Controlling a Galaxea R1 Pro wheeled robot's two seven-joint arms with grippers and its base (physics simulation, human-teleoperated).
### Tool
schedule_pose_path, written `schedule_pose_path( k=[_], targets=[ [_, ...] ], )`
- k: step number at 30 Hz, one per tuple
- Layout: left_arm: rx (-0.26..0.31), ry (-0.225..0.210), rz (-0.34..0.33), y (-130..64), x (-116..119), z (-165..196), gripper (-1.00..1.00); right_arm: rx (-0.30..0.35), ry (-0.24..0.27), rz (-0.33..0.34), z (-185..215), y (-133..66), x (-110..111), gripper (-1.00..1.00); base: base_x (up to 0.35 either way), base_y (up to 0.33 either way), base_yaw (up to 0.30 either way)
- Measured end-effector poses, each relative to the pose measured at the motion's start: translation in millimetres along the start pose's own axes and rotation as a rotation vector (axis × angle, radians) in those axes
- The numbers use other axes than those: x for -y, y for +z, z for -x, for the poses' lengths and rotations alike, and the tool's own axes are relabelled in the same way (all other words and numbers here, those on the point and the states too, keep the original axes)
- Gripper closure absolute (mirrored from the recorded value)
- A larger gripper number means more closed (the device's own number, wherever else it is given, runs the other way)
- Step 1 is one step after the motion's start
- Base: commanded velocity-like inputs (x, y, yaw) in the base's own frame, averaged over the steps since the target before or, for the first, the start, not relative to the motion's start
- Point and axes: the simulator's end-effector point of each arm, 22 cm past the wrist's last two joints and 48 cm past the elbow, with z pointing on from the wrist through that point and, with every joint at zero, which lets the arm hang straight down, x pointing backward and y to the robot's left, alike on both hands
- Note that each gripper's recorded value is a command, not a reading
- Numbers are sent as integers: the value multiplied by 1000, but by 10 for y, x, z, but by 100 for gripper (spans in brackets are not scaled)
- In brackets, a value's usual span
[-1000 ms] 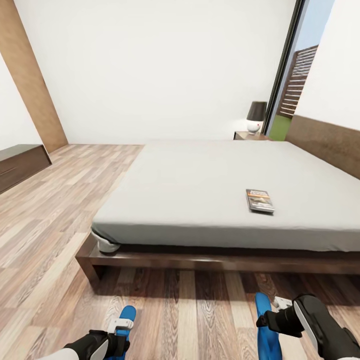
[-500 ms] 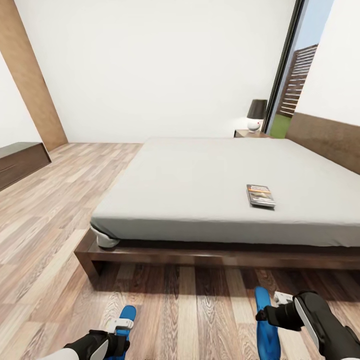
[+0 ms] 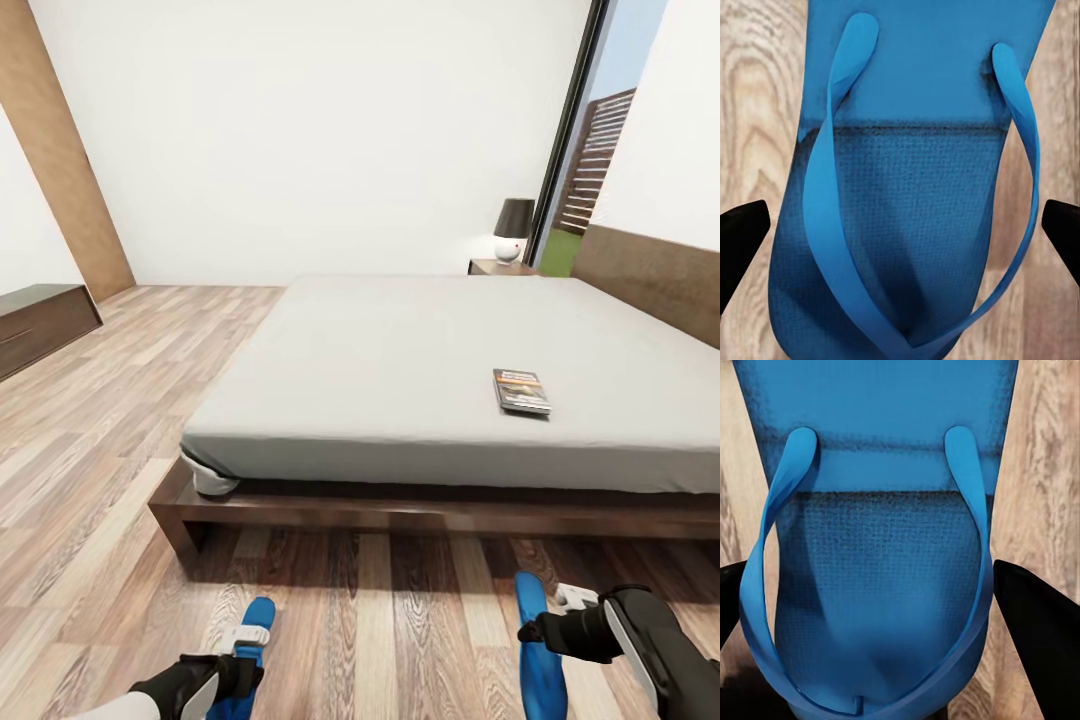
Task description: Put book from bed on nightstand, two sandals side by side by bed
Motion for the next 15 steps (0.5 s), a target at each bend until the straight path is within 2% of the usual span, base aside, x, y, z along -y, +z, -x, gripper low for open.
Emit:
schedule_pose_path(
  k=[15],
  targets=[
    [16,4,-4,-5,22,68,100,2,2,-6,6,-18,47,100,0,37,0]
  ],
)
